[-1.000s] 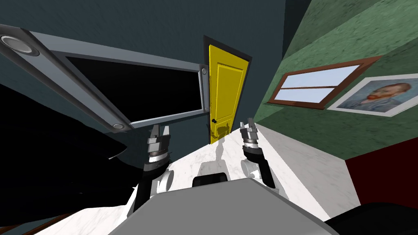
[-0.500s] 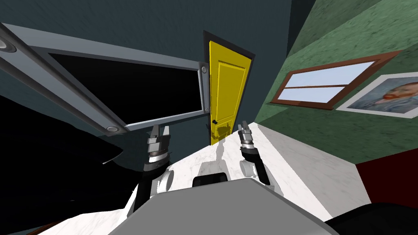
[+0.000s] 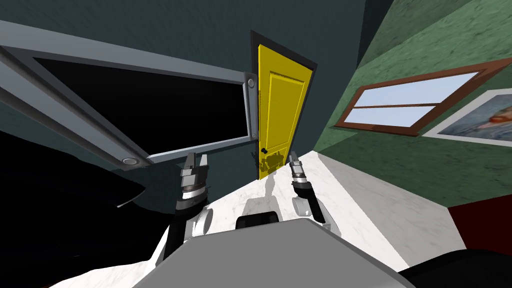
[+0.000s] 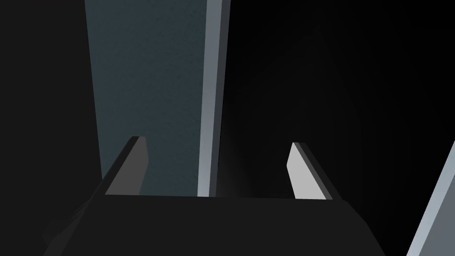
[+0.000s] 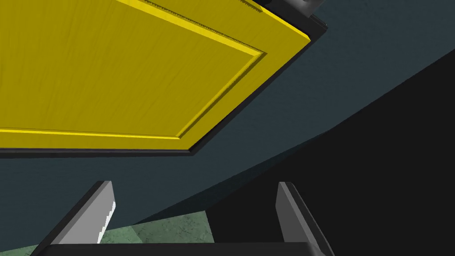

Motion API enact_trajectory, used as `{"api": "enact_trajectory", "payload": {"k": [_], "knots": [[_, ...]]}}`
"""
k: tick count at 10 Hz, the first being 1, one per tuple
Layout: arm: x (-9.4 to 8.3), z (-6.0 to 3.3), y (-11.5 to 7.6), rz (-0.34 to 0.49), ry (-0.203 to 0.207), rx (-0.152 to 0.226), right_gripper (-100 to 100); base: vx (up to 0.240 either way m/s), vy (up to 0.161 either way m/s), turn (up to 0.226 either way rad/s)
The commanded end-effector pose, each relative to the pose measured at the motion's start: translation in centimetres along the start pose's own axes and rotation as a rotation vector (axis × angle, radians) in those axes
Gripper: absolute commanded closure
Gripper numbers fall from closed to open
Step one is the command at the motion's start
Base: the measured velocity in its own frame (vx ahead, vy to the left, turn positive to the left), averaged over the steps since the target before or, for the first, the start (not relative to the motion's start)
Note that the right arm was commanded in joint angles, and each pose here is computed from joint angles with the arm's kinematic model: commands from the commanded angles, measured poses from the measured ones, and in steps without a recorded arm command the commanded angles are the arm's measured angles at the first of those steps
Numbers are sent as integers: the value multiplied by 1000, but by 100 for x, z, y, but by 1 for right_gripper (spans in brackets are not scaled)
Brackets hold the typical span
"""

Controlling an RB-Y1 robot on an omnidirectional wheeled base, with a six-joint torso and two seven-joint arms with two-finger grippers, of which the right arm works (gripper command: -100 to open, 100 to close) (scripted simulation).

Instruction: Pull the door open

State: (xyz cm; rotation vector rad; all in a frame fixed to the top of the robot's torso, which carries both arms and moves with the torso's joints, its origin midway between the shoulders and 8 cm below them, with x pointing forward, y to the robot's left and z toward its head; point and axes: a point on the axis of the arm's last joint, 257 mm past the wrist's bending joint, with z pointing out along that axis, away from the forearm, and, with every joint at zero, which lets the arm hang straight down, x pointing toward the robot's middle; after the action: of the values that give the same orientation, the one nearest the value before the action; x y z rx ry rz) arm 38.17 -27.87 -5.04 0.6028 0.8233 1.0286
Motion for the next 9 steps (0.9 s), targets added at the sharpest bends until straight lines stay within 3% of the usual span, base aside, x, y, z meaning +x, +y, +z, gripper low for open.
{"api": "enact_trajectory", "payload": {"k": [1,9], "knots": [[108,-49,-128,-50,23,16,-100,67,-13,34],[491,-294,-732,-287,144,75,-100,89,-9,27]]}}
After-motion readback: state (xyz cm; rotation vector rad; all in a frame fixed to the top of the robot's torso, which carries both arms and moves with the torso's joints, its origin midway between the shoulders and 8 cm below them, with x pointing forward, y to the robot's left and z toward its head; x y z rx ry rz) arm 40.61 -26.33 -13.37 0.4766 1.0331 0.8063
